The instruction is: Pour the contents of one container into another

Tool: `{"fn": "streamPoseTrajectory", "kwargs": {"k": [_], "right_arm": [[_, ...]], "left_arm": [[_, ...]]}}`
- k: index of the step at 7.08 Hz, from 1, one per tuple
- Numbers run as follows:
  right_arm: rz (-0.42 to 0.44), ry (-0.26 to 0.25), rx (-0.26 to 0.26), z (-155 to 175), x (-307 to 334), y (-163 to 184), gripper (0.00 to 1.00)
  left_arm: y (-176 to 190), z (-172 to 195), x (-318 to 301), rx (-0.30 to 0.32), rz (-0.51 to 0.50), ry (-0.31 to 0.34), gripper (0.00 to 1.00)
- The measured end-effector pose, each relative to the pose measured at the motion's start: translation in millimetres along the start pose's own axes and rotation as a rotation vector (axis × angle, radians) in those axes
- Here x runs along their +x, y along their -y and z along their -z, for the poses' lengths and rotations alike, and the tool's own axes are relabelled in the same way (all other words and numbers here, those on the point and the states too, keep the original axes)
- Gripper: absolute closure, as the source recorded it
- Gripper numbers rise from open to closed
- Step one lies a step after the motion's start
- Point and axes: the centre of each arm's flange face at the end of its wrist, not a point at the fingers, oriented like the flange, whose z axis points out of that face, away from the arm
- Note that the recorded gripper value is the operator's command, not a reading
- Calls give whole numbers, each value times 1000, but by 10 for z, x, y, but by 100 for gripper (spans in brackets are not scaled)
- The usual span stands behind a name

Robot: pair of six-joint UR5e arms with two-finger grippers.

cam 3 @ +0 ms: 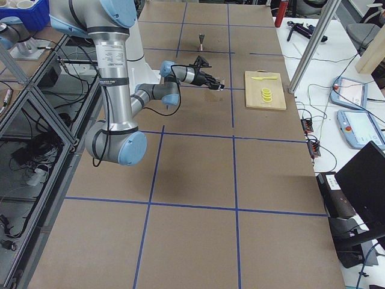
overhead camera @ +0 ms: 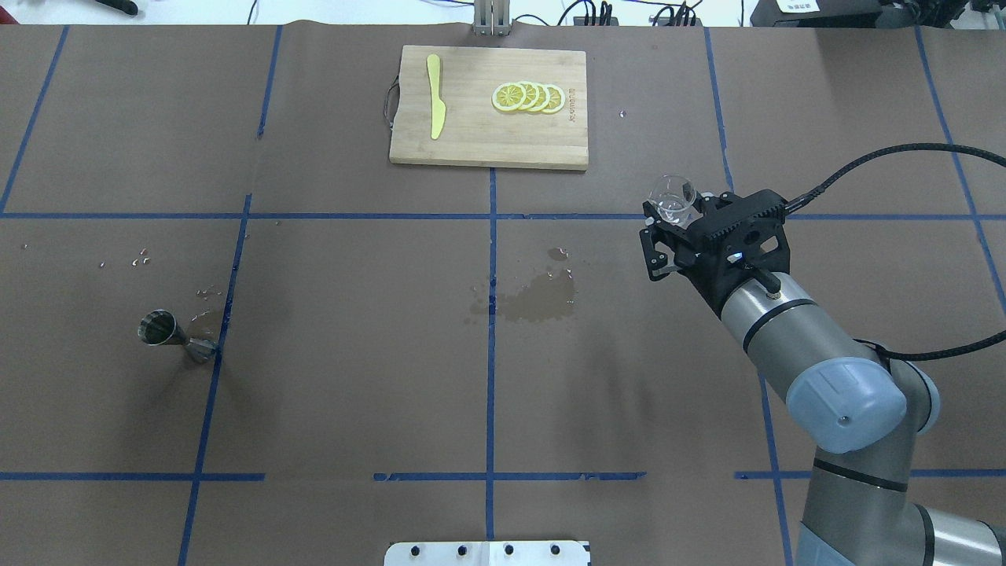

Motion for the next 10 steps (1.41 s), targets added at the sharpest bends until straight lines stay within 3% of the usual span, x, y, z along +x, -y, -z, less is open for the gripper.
{"fn": "streamPoseTrajectory", "kwargs": {"k": [2, 3, 4, 6, 10], "right_arm": [[0, 1, 0, 3, 1, 1, 100], [0, 1, 0, 4, 2, 1, 100], [0, 1, 0, 5, 6, 2, 100], [-4, 3, 3, 32, 25, 25, 100], [-2, 5, 0, 194, 327, -163, 100]], "left_arm": [[-306, -85, -205, -134, 169, -95, 0], [-437, -205, -241, -169, 221, -149, 0], [-550, -230, -277, -167, 285, -192, 0], [-689, -46, -384, -106, 437, -213, 0], [-867, -45, -366, -30, 420, -196, 0]]}}
